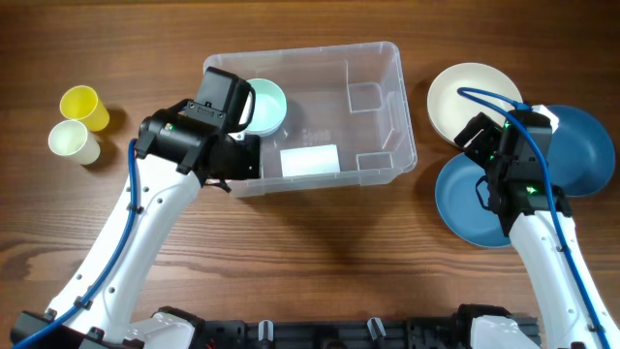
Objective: Pack container
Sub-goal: 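Lift the pink cup and carry it over the clear box, then lower the pink cup into the box beside the mint bowl and release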
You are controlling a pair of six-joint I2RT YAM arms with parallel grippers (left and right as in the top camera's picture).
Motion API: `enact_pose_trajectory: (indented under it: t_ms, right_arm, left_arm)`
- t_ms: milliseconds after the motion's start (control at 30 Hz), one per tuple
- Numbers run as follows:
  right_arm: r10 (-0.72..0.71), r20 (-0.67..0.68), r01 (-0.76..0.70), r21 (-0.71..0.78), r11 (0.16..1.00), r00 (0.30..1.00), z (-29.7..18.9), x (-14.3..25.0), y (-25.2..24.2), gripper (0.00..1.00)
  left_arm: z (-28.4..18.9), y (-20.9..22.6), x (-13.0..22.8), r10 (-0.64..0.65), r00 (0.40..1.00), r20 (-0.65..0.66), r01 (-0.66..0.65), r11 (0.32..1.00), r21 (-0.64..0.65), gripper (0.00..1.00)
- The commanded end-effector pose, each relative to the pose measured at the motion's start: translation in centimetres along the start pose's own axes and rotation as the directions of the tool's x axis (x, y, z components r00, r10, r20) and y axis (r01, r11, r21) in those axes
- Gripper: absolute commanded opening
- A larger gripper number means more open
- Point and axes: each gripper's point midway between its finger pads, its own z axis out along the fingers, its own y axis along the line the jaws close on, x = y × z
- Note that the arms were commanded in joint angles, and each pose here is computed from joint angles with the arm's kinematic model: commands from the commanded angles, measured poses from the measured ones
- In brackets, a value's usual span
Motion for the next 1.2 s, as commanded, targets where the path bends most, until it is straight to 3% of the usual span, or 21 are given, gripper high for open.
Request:
enact_pose_trajectory:
  t_ms: [0, 367, 700, 1167]
  right_arm:
    - [0.000, 0.015, 0.000, -0.003, 1.000, 1.000, -0.1, -0.7, 0.2, 1.00]
    - [0.000, 0.015, 0.000, -0.003, 1.000, 1.000, -0.1, -0.7, 0.2, 1.00]
    - [-0.001, 0.015, 0.001, -0.003, 1.000, 1.000, -0.1, -0.7, 0.2, 1.00]
    - [-0.001, 0.015, 0.001, -0.003, 1.000, 1.000, -0.1, -0.7, 0.2, 1.00]
  left_arm:
    - [-0.4, -1.3, -0.2, 0.005, 1.000, 0.012, -0.005, 0.999, 0.038, 0.04]
    - [-0.3, -2.0, -3.2, -0.013, 0.992, 0.124, 0.005, 0.998, 0.061, 0.04]
    - [1.8, 0.2, -2.8, -0.045, 0.996, 0.075, 0.050, 0.996, -0.074, 0.04]
    - [5.2, 0.5, -2.0, -0.063, 0.998, -0.022, 0.060, 0.992, -0.108, 0.04]
